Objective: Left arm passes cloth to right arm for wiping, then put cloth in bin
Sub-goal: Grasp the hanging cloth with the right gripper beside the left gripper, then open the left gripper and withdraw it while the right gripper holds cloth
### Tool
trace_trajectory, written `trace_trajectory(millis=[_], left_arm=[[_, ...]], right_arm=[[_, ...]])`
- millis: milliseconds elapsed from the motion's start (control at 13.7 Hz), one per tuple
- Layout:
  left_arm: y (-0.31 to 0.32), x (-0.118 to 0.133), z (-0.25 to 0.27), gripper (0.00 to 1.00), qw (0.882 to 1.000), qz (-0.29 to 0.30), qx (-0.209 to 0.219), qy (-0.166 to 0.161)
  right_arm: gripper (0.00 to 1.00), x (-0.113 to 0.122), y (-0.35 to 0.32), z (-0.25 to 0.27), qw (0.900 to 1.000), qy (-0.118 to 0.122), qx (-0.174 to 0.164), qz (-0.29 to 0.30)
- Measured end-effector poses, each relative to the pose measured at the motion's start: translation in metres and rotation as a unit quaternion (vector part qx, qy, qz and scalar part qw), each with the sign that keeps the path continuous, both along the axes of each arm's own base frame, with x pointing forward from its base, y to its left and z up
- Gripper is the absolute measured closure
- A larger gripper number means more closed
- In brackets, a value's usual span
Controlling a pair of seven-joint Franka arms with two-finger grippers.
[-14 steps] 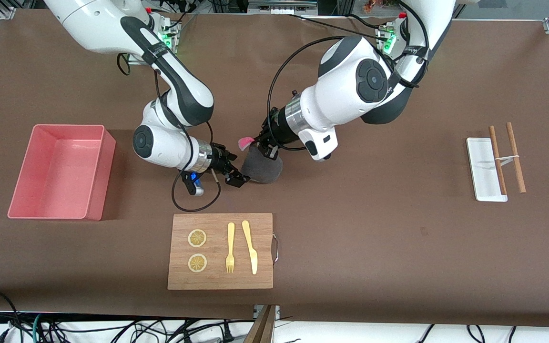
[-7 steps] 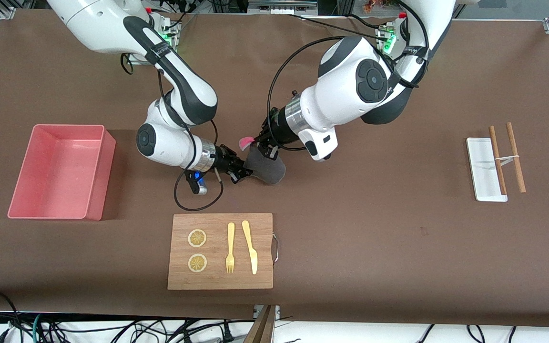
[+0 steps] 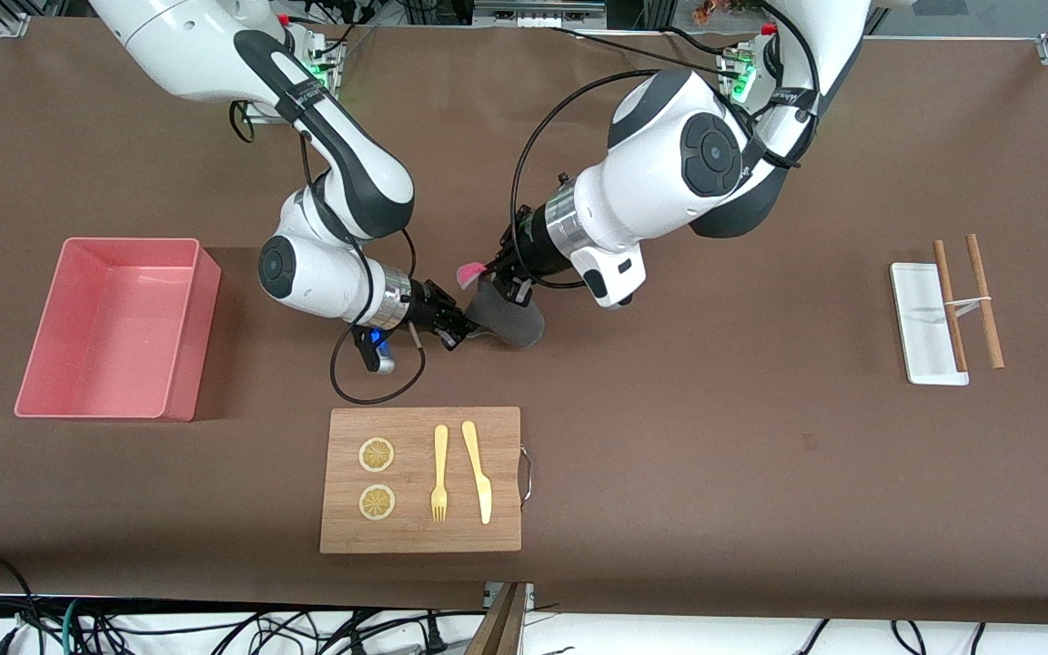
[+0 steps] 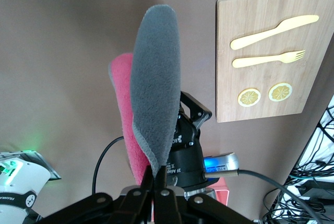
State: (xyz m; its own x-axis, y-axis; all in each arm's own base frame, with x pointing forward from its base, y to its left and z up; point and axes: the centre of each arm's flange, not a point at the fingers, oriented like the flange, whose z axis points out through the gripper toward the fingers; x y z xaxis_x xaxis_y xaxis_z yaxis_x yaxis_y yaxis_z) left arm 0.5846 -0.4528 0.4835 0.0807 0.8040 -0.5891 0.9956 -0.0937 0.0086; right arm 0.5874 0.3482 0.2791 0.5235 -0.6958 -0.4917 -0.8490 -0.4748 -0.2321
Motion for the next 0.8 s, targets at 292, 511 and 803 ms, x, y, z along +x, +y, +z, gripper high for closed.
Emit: trace_trajectory(millis=[292, 511, 803], left_arm=[[0.015, 0.01, 0.002, 0.54, 1.0, 0.006, 0.003, 0.003], [0.04, 0.02, 0.011, 0.24, 0.999, -0.035, 0.012, -0.001], [0.104, 0.036, 0.033, 0.0, 0.989, -0.142, 0.025, -0.021]], right_arm=[[1.0, 0.0, 0.002, 0.008, 1.0, 0.002, 0.001, 0.007], [1.0, -0.01, 0.004, 0.019, 0.999, 0.032, -0.003, 0.036], [1.0, -0.032, 0.014, 0.021, 0.993, 0.081, -0.014, 0.083]])
